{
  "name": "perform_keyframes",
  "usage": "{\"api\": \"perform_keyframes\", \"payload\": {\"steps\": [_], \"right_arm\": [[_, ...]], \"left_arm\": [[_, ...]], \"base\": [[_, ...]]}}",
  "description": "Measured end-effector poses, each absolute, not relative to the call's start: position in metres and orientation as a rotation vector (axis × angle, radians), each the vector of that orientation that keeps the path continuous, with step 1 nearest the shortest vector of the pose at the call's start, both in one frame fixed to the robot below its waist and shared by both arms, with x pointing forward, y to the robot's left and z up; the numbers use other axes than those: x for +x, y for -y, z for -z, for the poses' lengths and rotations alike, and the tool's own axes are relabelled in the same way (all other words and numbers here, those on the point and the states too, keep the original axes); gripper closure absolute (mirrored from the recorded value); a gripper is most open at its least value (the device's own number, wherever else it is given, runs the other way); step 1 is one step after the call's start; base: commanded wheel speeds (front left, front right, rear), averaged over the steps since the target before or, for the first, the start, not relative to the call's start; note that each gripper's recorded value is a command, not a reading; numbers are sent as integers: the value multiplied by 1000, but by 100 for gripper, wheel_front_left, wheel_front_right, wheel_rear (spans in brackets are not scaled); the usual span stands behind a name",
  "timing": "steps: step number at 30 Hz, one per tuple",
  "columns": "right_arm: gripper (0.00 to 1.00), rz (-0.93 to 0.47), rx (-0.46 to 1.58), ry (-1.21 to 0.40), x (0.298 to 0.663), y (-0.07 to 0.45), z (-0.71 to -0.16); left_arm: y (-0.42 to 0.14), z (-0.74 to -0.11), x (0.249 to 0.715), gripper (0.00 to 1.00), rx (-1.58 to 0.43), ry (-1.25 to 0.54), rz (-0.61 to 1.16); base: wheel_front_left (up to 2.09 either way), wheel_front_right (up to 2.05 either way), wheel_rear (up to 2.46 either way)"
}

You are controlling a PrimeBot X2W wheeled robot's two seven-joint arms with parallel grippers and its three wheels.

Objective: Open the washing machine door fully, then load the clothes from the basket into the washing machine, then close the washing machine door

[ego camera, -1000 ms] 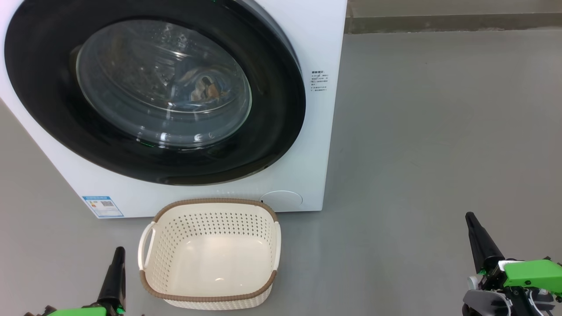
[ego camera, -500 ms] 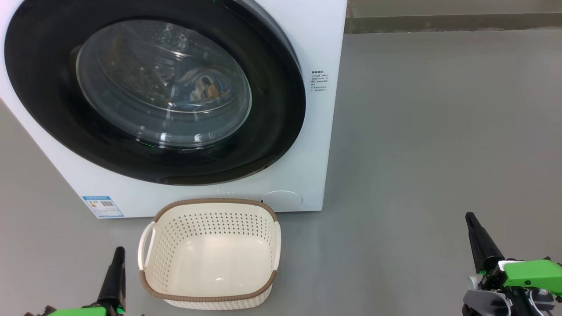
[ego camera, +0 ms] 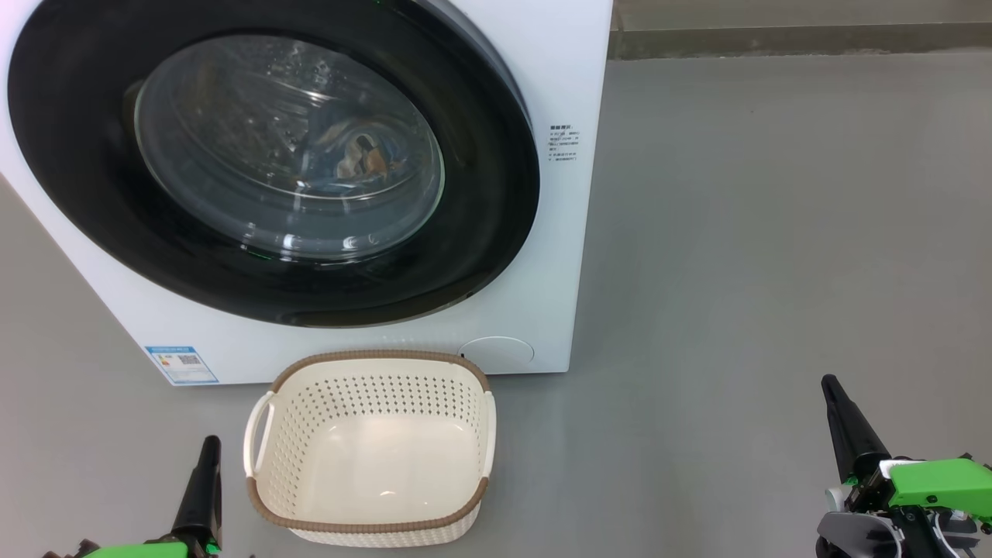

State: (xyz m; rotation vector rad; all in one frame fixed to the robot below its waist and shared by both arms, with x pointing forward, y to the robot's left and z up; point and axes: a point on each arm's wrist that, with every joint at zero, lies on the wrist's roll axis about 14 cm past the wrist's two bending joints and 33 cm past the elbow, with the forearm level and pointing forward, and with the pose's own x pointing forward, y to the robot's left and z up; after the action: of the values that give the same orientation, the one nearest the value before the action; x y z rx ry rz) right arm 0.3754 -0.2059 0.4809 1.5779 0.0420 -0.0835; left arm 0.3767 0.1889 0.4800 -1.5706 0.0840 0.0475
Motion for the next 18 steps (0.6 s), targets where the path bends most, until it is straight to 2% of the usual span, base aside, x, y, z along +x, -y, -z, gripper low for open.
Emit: {"api": "perform_keyframes", "payload": {"steps": [18], "right_arm": [[100,84,1578,-42,375,206,-481]], "left_arm": [[-189,-480,377,100,-1571,-84,-48]], "base": [[0,0,0]]}}
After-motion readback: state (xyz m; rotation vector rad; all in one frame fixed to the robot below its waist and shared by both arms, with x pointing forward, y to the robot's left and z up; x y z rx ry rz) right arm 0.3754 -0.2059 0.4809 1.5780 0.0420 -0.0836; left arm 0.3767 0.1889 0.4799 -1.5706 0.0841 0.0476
